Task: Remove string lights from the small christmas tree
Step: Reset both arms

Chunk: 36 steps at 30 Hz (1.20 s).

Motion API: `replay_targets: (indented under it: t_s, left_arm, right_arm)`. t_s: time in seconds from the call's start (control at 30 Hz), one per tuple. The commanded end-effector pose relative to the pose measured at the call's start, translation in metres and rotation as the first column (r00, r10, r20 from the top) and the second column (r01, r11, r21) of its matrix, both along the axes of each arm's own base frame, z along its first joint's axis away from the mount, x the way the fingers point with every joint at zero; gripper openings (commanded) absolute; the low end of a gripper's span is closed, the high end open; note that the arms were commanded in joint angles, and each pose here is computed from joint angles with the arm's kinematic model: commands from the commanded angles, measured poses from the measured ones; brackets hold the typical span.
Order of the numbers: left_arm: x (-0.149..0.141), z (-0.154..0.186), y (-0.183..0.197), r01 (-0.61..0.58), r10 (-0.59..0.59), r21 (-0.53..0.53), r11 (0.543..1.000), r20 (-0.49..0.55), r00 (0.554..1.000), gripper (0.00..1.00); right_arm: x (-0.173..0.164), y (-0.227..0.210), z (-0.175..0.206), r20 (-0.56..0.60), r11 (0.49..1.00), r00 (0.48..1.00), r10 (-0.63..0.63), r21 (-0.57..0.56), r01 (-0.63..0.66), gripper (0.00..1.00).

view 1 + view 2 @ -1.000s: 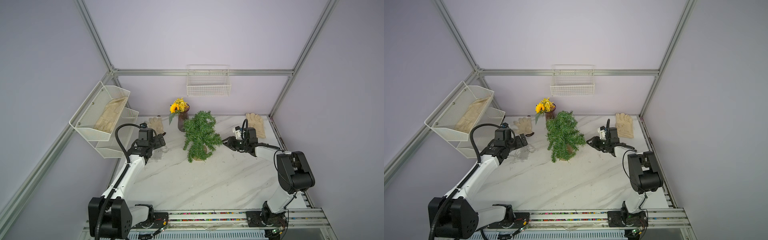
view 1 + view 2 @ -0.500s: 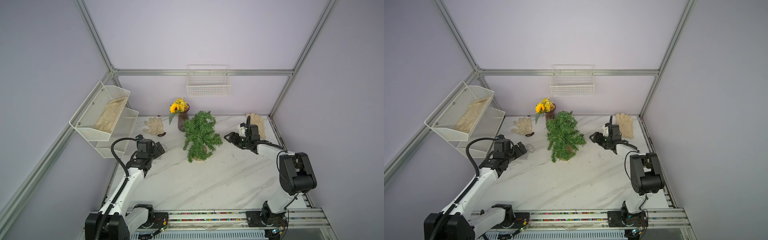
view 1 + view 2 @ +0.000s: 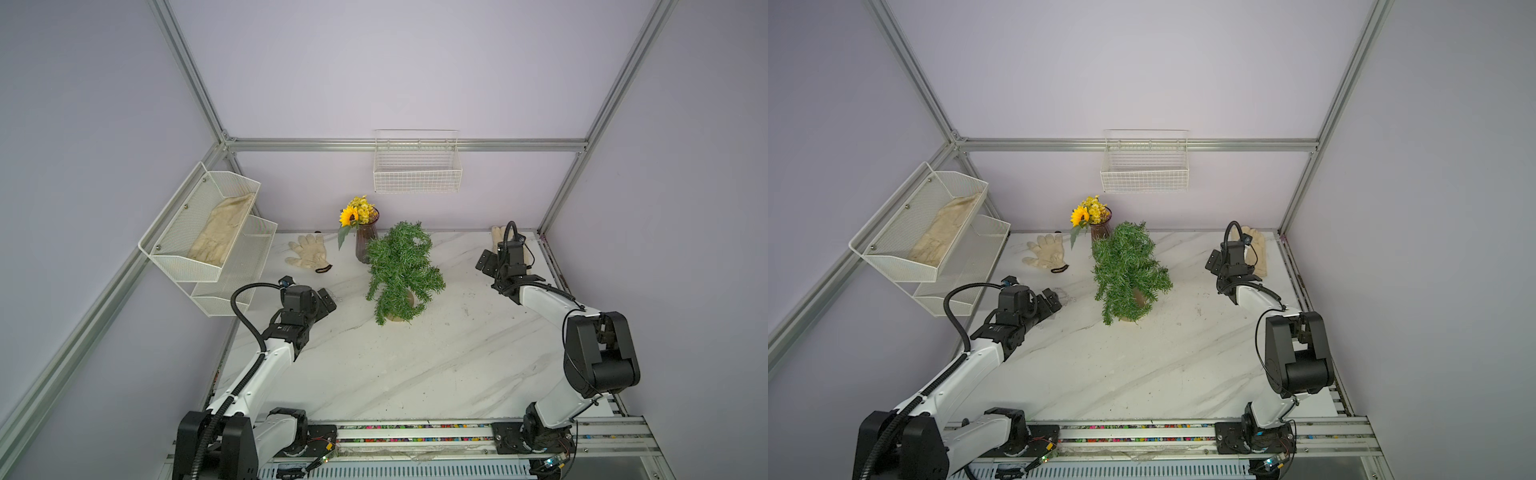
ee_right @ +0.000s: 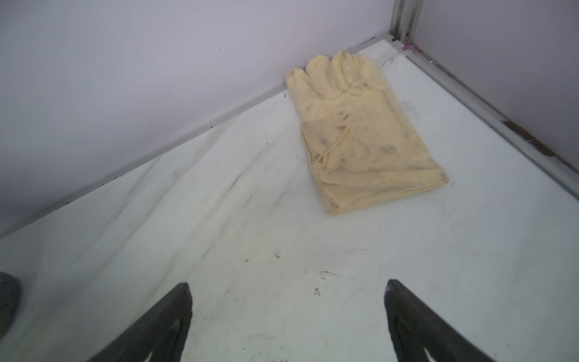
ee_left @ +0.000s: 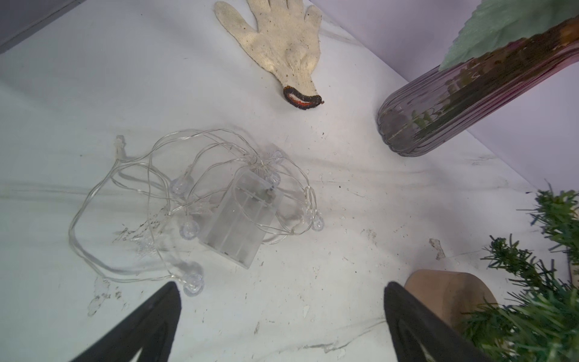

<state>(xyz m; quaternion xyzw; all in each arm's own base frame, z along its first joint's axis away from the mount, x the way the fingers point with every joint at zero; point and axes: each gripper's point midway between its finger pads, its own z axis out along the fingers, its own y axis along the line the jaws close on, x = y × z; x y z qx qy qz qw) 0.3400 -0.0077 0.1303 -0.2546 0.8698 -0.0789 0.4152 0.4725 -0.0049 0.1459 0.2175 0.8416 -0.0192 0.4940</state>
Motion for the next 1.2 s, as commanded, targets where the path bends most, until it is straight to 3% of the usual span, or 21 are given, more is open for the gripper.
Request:
replay_targets:
  t_s: [0.0, 0.1, 0.2, 0.3, 0.43, 0.57, 0.63, 0.67, 0.73, 0.93, 1.17]
  left_arm:
    - [0.013, 0.006, -0.008, 0.093, -0.094, 0.056, 0.994, 0.028, 0.995, 1.0]
    - [0.02, 0.013, -0.012, 0.14, -0.143, 0.087, 0.986, 0.027, 0.989, 1.0]
    - [0.021, 0.017, -0.004, 0.113, -0.118, 0.127, 0.985, 0.035, 0.992, 1.0]
    - [0.023, 0.021, 0.006, 0.08, -0.091, 0.195, 0.978, 0.052, 0.994, 1.0]
    - [0.021, 0.025, 0.029, -0.007, -0.012, 0.306, 0.952, 0.061, 0.998, 1.0]
    - [0.02, 0.033, 0.046, -0.01, -0.02, 0.476, 0.879, 0.057, 0.998, 1.0]
    - [0.021, 0.035, 0.051, -0.009, -0.038, 0.549, 0.836, 0.076, 0.996, 1.0]
    - [0.022, 0.036, 0.053, -0.021, -0.043, 0.568, 0.823, 0.099, 0.994, 1.0]
    - [0.022, 0.033, 0.057, -0.07, -0.03, 0.58, 0.812, 0.16, 0.987, 1.0]
    - [0.024, 0.015, 0.048, -0.065, -0.152, 0.664, 0.745, 0.263, 0.953, 1.0]
    - [0.045, 0.015, 0.048, -0.042, -0.157, 0.702, 0.71, 0.217, 0.963, 1.0]
  right_arm:
    - [-0.01, -0.025, 0.01, 0.13, 0.97, 0.991, -0.021, -0.238, 0.051, 0.97]
    - [-0.016, -0.027, 0.001, 0.169, 0.959, 0.986, -0.003, -0.277, 0.051, 0.97]
    - [-0.015, -0.018, -0.007, 0.211, 0.954, 0.975, 0.07, -0.298, -0.004, 0.97]
    - [-0.021, -0.019, -0.009, 0.304, 0.968, 0.952, 0.046, -0.25, 0.033, 0.97]
    - [-0.023, -0.015, -0.014, 0.319, 0.971, 0.944, 0.078, -0.241, 0.001, 0.97]
    - [-0.028, -0.012, -0.01, 0.354, 0.97, 0.928, 0.114, -0.24, -0.028, 0.97]
    - [-0.041, -0.011, -0.014, 0.407, 0.972, 0.902, 0.14, -0.229, -0.048, 0.97]
    - [-0.047, -0.009, -0.004, 0.453, 0.957, 0.874, 0.175, -0.286, -0.043, 0.97]
    - [-0.042, -0.004, -0.013, 0.393, 0.964, 0.902, 0.181, -0.254, -0.083, 0.97]
    - [-0.041, -0.006, -0.01, 0.407, 0.957, 0.894, 0.186, -0.282, -0.071, 0.97]
    - [-0.04, -0.005, -0.01, 0.405, 0.957, 0.895, 0.187, -0.282, -0.072, 0.97]
